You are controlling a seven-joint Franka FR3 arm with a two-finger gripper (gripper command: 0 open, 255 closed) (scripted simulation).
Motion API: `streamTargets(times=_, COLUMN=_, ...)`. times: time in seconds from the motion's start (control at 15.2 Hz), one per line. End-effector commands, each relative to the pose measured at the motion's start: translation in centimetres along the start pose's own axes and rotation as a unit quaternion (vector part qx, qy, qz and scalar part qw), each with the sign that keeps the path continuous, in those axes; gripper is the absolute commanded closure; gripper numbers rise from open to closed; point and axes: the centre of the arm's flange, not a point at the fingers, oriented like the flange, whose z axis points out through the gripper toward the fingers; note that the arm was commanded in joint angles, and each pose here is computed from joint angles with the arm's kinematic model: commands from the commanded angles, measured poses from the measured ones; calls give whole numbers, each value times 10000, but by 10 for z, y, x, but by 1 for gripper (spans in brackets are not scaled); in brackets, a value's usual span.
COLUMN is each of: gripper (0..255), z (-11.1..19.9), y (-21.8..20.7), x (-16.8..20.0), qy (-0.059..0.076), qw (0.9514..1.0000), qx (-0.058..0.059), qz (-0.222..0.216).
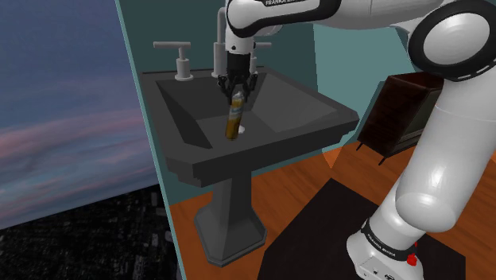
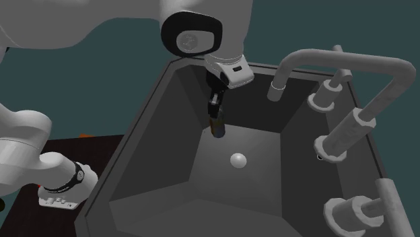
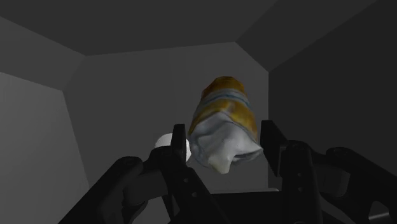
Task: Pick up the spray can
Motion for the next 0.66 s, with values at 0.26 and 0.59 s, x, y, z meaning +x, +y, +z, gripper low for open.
streamTargets(times=0.26, gripper=255, z=-32, y=-1, x=-3, qy=0, qw=10000, qx=0, qz=0)
streamTargets(times=0.59, gripper=255, z=-48, y=-1, x=-4, qy=0, qw=10000, qx=0, qz=0)
